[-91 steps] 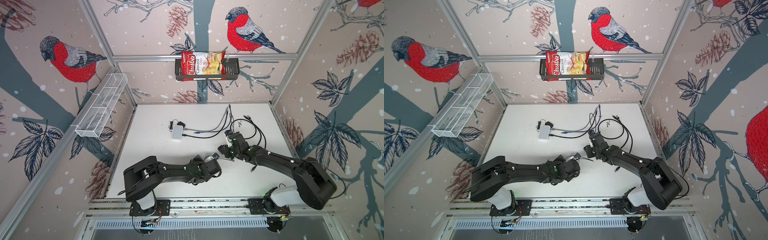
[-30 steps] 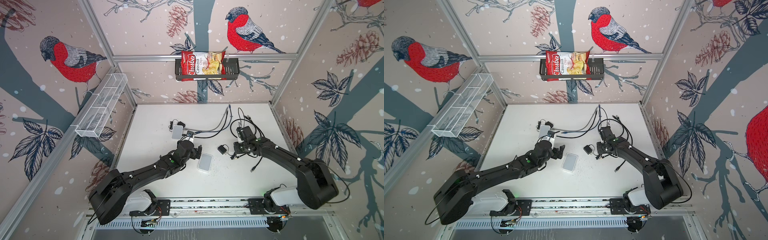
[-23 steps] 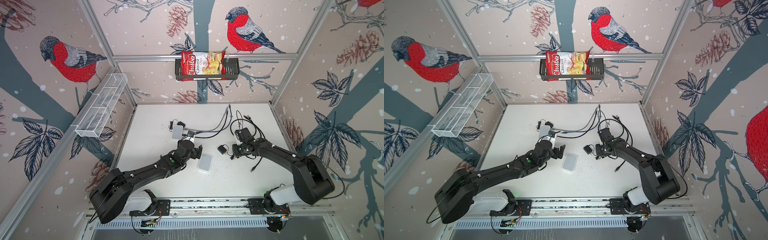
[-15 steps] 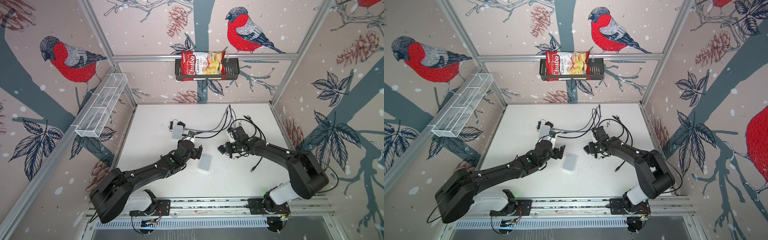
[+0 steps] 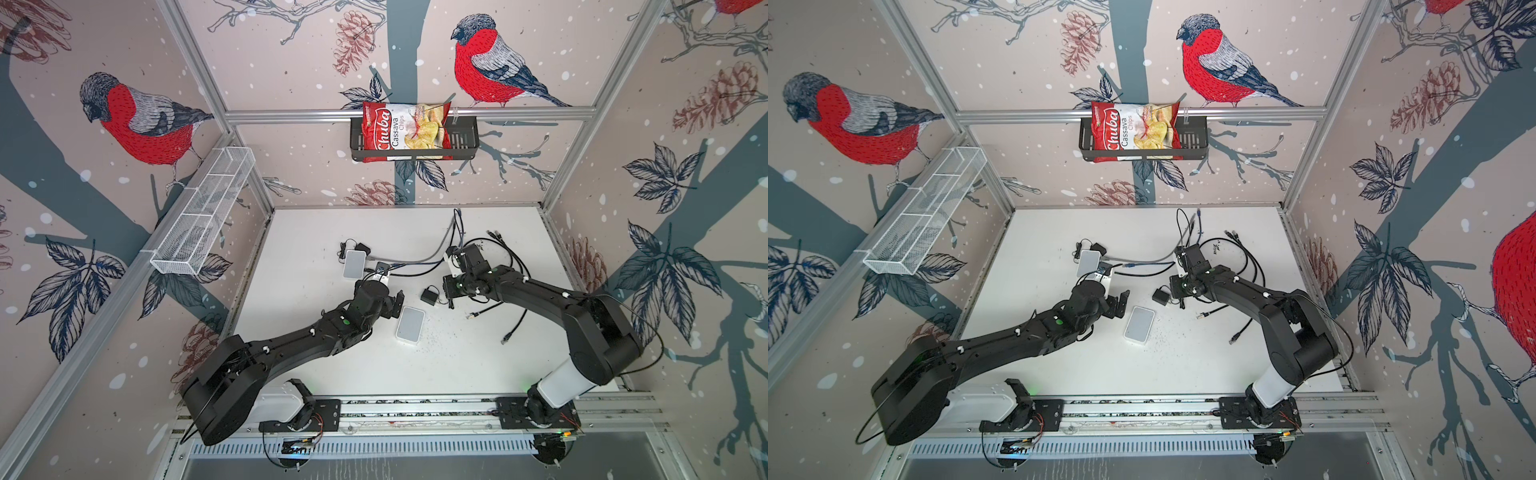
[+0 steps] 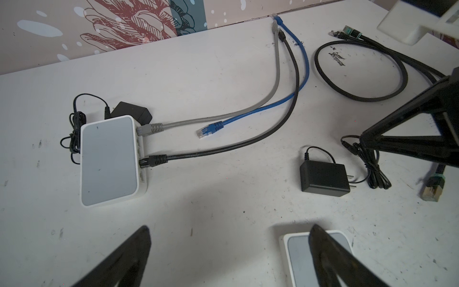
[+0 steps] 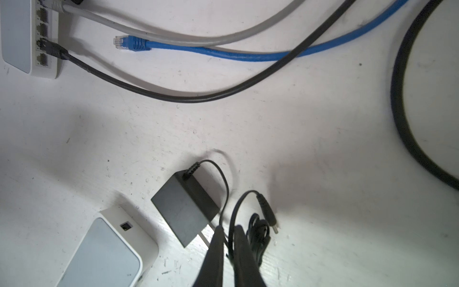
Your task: Insert the plug into the switch port
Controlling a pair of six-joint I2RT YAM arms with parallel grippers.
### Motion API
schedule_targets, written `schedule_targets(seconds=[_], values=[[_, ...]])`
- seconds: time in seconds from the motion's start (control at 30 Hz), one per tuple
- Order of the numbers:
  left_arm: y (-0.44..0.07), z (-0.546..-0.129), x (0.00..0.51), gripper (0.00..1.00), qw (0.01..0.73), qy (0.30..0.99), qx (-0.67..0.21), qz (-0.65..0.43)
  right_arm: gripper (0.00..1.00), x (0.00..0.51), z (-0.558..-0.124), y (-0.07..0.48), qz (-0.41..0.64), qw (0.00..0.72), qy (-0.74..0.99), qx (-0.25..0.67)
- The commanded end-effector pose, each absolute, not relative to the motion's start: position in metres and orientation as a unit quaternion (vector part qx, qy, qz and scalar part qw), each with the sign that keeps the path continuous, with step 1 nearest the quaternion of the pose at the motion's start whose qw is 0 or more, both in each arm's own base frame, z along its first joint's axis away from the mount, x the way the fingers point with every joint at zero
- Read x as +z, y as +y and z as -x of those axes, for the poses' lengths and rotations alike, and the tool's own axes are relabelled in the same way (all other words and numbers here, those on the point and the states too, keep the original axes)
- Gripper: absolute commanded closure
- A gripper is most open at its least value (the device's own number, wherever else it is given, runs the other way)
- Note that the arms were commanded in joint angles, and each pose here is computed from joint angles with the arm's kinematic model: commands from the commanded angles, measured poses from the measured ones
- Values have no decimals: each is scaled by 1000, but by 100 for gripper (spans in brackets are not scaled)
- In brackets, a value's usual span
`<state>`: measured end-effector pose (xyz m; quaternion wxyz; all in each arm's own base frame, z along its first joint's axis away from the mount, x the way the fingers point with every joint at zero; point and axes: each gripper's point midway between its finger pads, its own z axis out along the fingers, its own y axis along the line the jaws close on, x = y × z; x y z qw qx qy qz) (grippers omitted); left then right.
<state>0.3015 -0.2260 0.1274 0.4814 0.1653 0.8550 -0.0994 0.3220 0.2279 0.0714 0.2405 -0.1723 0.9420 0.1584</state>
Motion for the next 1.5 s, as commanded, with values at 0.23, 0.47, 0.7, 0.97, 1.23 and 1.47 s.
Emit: schedule_targets(seconds=[0.23,0.47,0.7,0.97,1.23,1.47], values=[[-237,-311,146,2,512,835,-116,-165,88,70,-329,213,188,246,943,122],[-243,-312,149,2,517,827,-125,-180,99,87,-335,229,241,276,919,146],[-249,-304,168,2,578,769,-137,-237,89,115,-343,242,283,320,887,173],[-249,-306,179,2,598,753,-137,-236,73,78,-347,198,211,258,941,57],[-251,-308,176,2,596,756,-136,-235,73,56,-338,191,196,226,953,44],[-251,-306,178,3,601,750,-138,-240,92,49,-339,194,205,222,952,43]])
